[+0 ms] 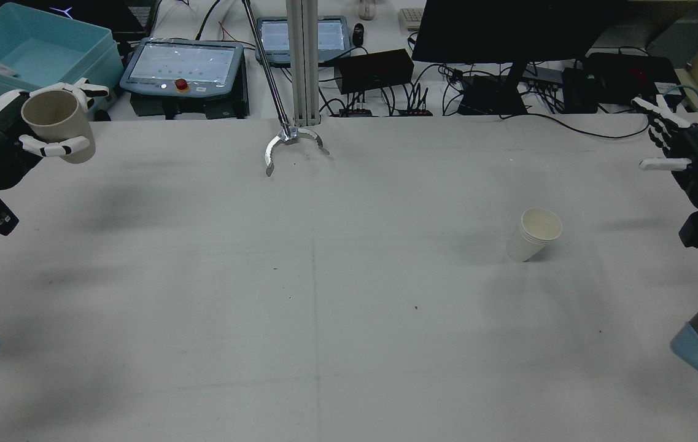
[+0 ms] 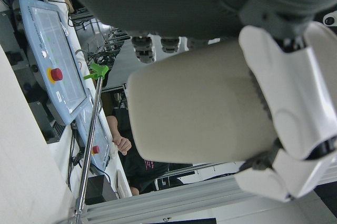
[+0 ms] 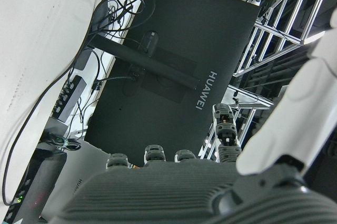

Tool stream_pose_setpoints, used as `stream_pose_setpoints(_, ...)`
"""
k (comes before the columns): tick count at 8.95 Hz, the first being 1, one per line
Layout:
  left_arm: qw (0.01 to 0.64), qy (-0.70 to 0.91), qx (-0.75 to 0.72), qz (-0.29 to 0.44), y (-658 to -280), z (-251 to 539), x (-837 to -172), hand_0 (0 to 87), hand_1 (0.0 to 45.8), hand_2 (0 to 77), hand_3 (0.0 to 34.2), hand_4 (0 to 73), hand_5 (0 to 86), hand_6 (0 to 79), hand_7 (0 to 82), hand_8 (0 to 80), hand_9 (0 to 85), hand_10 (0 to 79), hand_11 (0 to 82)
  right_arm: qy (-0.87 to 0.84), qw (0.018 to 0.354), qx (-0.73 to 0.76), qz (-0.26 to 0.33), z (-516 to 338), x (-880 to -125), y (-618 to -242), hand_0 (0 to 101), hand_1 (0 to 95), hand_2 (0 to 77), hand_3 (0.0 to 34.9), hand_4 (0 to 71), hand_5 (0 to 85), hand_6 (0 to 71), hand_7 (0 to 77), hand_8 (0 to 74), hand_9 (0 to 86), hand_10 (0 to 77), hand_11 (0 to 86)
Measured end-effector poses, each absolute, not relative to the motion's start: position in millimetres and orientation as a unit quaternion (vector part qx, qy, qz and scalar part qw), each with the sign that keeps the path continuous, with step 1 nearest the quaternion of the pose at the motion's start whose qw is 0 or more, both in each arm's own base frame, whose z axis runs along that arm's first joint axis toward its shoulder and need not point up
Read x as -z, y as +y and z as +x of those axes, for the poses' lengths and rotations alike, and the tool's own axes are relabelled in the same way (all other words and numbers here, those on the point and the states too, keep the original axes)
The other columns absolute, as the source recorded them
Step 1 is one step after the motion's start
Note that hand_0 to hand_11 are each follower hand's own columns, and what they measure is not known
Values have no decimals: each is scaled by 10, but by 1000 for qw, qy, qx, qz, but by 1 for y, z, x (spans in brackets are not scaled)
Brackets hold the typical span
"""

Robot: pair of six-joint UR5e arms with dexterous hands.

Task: Pour water
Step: 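Move the right hand toward the other white paper cup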

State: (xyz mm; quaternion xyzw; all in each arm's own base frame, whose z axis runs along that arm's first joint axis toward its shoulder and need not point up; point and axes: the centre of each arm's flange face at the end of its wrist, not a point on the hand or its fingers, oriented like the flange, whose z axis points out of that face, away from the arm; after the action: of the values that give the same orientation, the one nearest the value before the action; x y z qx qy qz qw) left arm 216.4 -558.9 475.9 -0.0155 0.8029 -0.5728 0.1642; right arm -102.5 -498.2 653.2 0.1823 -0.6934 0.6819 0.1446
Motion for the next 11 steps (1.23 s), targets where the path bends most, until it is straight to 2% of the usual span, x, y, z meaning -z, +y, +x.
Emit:
stream_pose_setpoints(1, 163, 804, 571, -16, -557, 214, -471, 467, 71, 475, 0, 311, 584, 191, 262, 38, 49, 71, 98, -689, 149, -676, 213, -116, -648, -496, 448, 33, 11, 105, 49, 11, 5, 16, 54, 71, 44, 76)
stream_pose_setpoints(3, 162, 805, 570, -17, -553, 211, -468, 467, 71, 475, 0, 311, 584, 191, 256, 38, 44, 71, 98, -693, 142, -662, 246, -154, -640, -488, 444, 33, 5, 94, 49, 11, 5, 16, 54, 71, 44, 76)
stream_pose_setpoints(5, 163, 804, 572, -18, -550, 210, -470, 470, 71, 475, 0, 311, 584, 180, 251, 38, 44, 71, 98, -714, 132, -645, 240, -177, -607, -475, 454, 49, 11, 122, 49, 5, 5, 11, 44, 65, 22, 44)
stream_pose_setpoints(7, 162, 804, 572, -18, -549, 209, -471, 468, 71, 475, 0, 311, 584, 180, 251, 38, 44, 71, 98, -728, 135, -634, 225, -180, -581, -449, 461, 49, 5, 121, 60, 33, 5, 11, 44, 60, 16, 38)
stream_pose_setpoints(8, 162, 804, 571, -19, -549, 209, -471, 468, 71, 475, 0, 311, 584, 180, 251, 38, 44, 71, 98, -726, 144, -635, 221, -180, -578, -440, 461, 49, 5, 103, 76, 38, 5, 11, 27, 27, 5, 11)
stream_pose_setpoints(10, 162, 805, 571, -20, -549, 211, -472, 467, 71, 480, 0, 311, 584, 180, 251, 38, 44, 71, 98, -712, 170, -647, 214, -191, -592, -428, 461, 49, 11, 103, 71, 33, 5, 11, 33, 27, 5, 11)
stream_pose_setpoints(11, 161, 805, 571, -20, -549, 211, -472, 467, 71, 475, 0, 311, 584, 180, 251, 38, 44, 71, 98, -706, 168, -653, 217, -200, -607, -425, 461, 16, 5, 102, 60, 22, 5, 11, 38, 49, 5, 11)
